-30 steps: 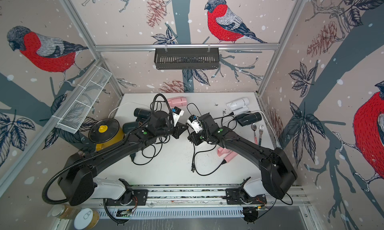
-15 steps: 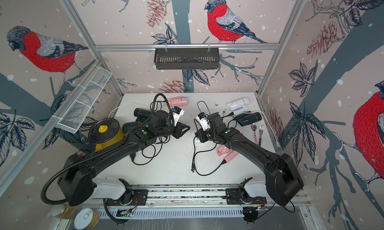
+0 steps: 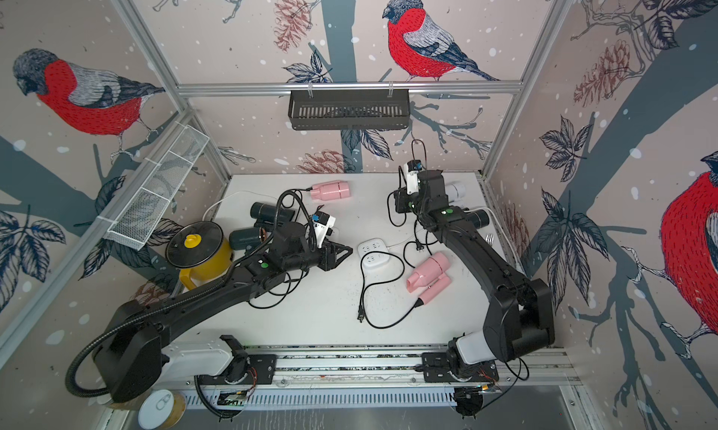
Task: Charge the blow dryers
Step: Insert the plug into the socket.
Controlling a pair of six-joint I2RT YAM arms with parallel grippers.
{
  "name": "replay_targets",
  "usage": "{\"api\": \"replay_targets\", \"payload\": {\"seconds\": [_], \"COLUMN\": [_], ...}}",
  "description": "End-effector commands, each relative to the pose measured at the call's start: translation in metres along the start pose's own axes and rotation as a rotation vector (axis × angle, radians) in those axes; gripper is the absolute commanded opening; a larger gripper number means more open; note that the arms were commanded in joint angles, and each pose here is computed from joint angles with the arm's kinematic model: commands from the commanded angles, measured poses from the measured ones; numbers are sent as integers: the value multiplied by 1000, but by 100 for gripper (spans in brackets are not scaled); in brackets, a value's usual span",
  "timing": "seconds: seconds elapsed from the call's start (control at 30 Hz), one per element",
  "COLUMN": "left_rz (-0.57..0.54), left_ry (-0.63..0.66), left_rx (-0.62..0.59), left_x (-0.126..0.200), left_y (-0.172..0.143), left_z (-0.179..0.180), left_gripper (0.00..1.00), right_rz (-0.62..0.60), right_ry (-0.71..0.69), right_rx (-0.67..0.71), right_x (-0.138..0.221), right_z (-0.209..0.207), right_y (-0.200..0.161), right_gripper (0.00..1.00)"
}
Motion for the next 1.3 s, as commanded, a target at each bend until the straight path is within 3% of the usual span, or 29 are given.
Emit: {"api": "replay_targets", "payload": {"seconds": [0.0, 0.3, 0.5, 0.7, 1.27], "left_rz": [-66, -65, -52, -62, -52], "left_ry": [8, 31, 14, -5, -50], "left_rx": [23, 61, 84, 144, 228], "left_x": [4, 10, 5, -3, -17], "left_y": [-1, -21, -29, -36, -59], "left_z": [0, 3, 5, 9, 9], "left_gripper": [44, 44, 44, 42, 41], "right_rz": [-51, -55, -22, -3, 87], "right_ry": [1, 19, 25, 44, 100], "right_rx": [4, 22, 16, 3, 5], "right_x": [-19, -72, -67, -47, -54], "right_z": [3, 3, 4, 2, -7], "right_y": [15, -65, -108, -136, -177], "right_gripper": [5, 4, 4, 4, 5]}}
Point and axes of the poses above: each gripper's point midway between its finger pads, its own x axis back along the fingers, its own z axis along the line the jaws close on, y = z × x, the point moved 10 cm from there along x, back along the fingers, and after that the axes turned 15 degrees about -x, right-handed, at the moved point
